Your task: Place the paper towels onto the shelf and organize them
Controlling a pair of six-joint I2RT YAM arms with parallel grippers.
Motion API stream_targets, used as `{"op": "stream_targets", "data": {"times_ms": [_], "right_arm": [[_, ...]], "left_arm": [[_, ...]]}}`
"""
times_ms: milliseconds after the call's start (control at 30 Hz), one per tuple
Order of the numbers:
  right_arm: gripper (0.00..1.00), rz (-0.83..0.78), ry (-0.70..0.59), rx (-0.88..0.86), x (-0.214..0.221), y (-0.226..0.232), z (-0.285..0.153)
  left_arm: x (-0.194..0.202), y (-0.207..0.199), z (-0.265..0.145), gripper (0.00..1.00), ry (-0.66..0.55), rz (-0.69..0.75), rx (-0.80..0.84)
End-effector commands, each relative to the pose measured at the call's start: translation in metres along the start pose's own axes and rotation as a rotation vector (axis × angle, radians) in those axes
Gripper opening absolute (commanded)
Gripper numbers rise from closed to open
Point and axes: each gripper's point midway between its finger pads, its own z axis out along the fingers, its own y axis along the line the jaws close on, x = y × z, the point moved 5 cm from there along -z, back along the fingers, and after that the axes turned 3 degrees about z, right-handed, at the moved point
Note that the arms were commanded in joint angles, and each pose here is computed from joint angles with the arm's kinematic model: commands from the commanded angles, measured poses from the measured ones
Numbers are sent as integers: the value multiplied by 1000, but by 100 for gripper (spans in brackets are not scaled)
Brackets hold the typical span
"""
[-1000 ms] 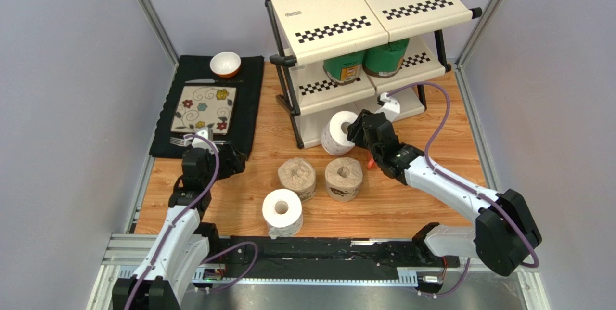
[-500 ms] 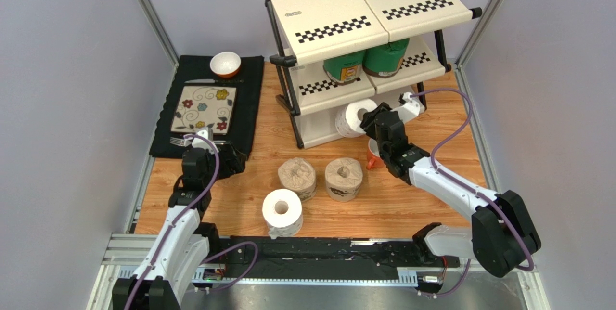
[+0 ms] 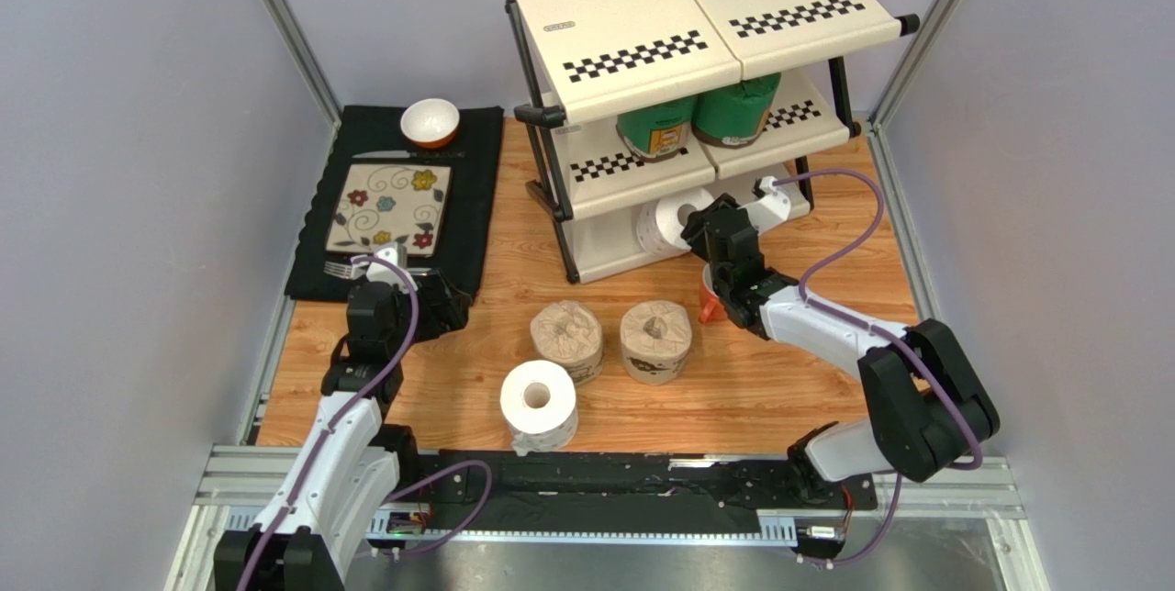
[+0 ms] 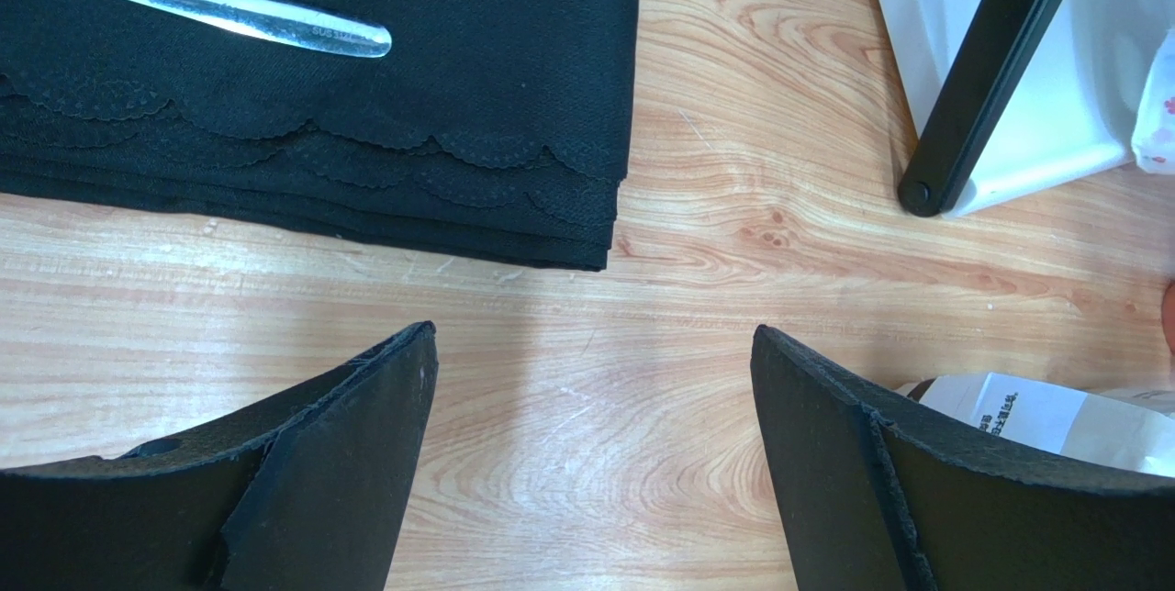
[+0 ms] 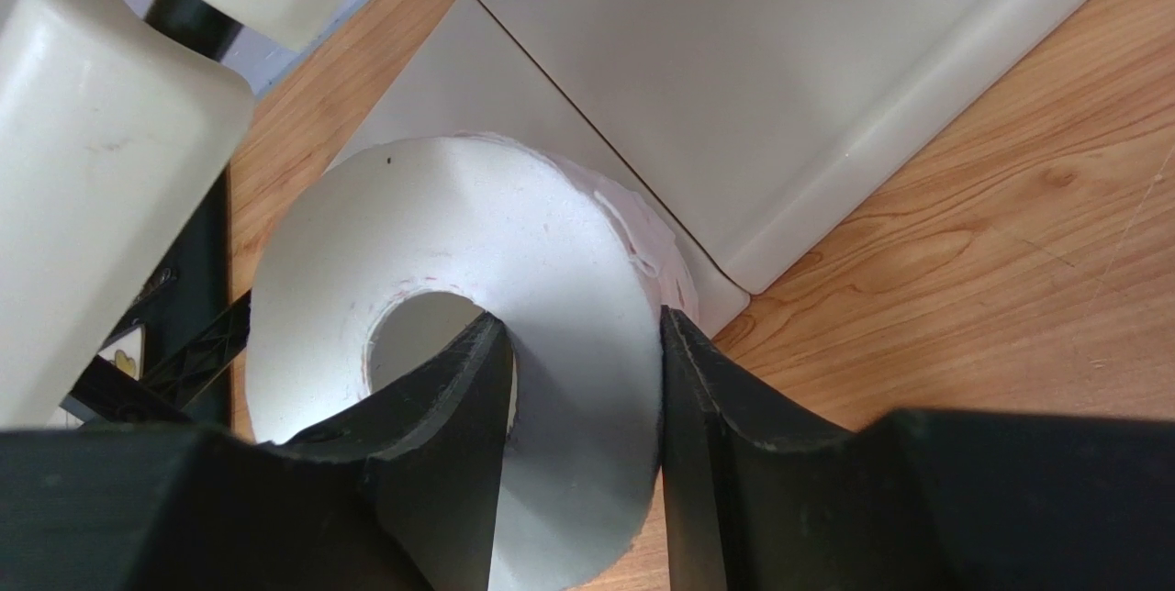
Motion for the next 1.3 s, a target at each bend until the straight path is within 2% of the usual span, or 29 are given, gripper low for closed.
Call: {"op": "stream_targets", "data": {"times_ms": [0,633,933,1267], "right_arm": [[41,107,-127,-114,-37,41,5],[42,136,-123,-111,-18,38,28],[66,110,-121,-127,-23,41,22],[68,106,-111,-167,-29,43,8]], "left_arm": [[-11,-5,0,92,-40,-5,22],[-7,-4,1,92,-29,-10,23],[-6,-4,2,92,-25,-10,25],[-7,-4,2,92,-25,-10,27]]}}
